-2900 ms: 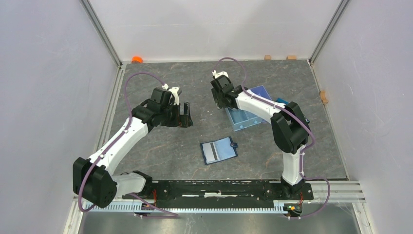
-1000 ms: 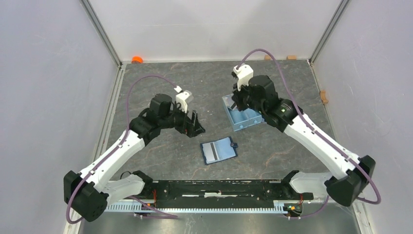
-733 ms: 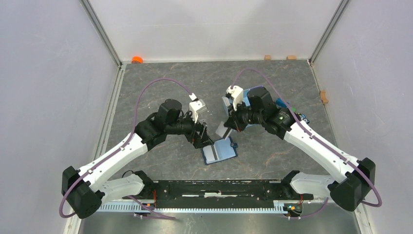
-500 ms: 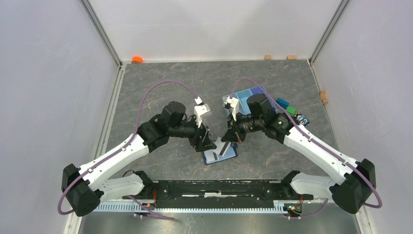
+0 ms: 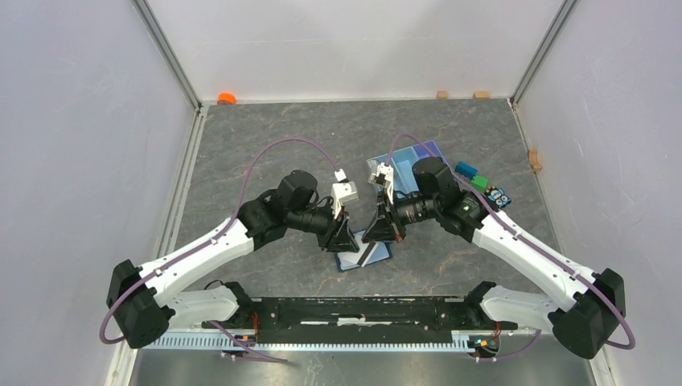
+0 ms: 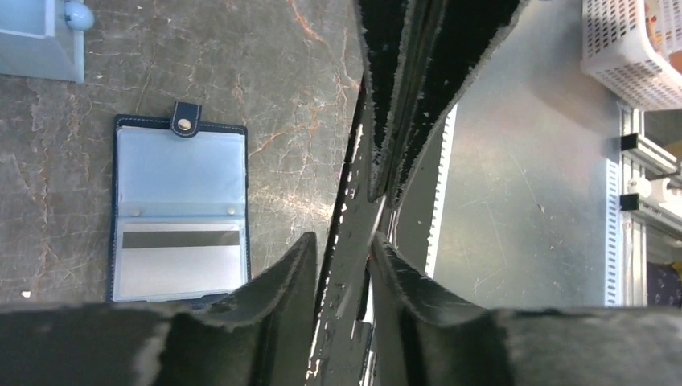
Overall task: Put the credit cards into the card holder
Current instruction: Pick up the credit card from the storage box.
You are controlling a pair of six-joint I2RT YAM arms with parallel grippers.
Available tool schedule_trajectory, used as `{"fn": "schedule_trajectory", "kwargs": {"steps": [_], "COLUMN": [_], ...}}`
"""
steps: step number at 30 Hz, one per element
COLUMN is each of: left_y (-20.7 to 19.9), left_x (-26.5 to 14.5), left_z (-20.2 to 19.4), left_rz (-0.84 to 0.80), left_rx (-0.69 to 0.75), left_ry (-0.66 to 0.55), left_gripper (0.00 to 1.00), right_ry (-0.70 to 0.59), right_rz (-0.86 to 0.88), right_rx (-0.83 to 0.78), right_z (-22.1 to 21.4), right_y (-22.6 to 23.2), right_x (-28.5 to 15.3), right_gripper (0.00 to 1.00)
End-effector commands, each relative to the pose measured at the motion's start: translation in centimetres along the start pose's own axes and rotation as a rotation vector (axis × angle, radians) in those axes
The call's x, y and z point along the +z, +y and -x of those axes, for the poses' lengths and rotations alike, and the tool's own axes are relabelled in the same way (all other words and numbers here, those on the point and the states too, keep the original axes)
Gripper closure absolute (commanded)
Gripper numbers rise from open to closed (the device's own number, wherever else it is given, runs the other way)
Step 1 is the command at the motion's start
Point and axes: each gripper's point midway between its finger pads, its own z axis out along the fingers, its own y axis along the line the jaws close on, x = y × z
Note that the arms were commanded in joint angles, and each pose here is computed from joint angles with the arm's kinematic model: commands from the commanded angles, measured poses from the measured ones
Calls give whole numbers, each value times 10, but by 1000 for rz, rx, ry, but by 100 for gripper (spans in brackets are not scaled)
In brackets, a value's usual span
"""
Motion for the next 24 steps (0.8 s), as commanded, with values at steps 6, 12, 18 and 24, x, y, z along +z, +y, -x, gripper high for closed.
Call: {"fn": "schedule_trajectory", "kwargs": {"steps": [6, 12, 18, 24], "left_y": [-16, 17, 60, 73], "left_x": [4, 9, 25, 53], "left_z": [-3, -3, -34, -47], "left_rz": [-85, 127, 342, 314], "left_rx": [18, -180, -525, -681], "left_ry": [26, -29, -113, -151], "left_gripper": [98, 98, 98, 98], "right_ry": [-4, -36, -162, -124], "right_rz": [-117, -637, -986, -925], "right_rx": [-58, -53, 72, 120], "right_z": [5, -1, -37, -75], "right_y": [-17, -93, -144, -156], "right_x": [-5, -46, -80, -50], "right_gripper": [80, 23, 25, 27]}}
